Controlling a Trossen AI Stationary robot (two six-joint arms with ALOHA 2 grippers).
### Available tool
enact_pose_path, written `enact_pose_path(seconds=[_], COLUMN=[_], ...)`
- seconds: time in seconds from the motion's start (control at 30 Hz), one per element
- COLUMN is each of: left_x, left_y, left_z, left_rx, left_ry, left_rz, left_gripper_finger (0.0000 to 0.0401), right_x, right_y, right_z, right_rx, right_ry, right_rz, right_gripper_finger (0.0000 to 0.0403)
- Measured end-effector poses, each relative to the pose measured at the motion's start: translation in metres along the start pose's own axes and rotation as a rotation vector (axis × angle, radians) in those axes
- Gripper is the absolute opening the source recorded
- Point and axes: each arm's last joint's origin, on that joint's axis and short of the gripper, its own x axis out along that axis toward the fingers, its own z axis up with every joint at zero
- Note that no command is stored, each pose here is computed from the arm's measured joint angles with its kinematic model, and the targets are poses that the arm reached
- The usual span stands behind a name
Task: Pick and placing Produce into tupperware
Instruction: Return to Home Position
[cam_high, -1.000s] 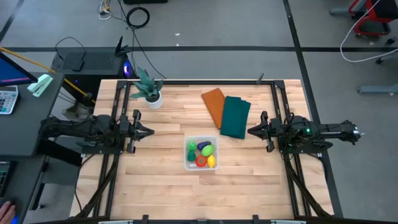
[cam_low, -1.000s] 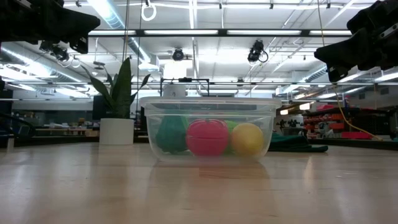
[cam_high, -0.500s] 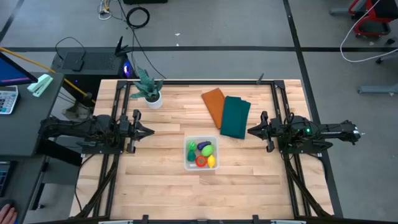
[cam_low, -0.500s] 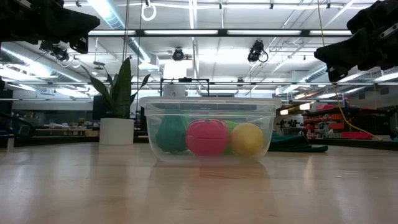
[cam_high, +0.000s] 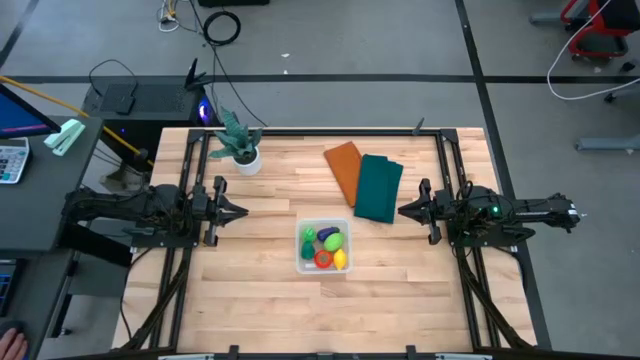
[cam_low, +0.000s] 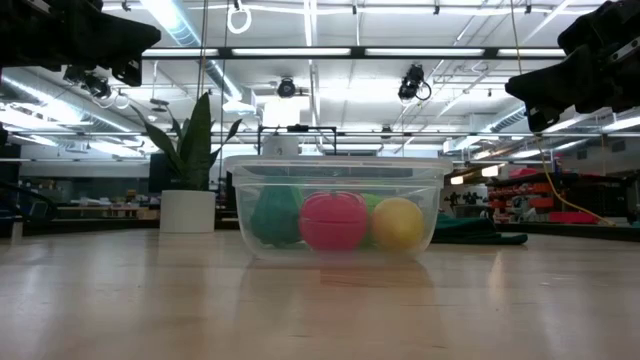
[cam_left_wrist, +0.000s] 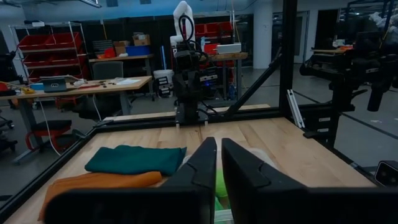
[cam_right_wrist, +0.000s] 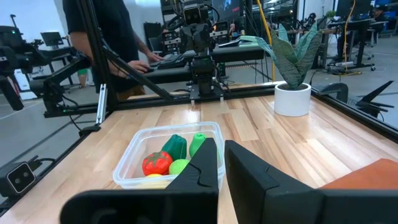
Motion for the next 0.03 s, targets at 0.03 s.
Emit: enact_pose_path(seconds=[0.03], left_x=[0.0000], left_y=[0.0000], left_z=[0.0000], left_rx=[0.000], left_ry=[0.000], left_rz=[0.000], left_gripper_finger=[0.0029], right_x=[0.0000], right_y=[0.0000], right_z=[0.0000], right_rx=[0.000], right_ry=[0.000], right_rz=[0.000], right_gripper_finger=[0.0000])
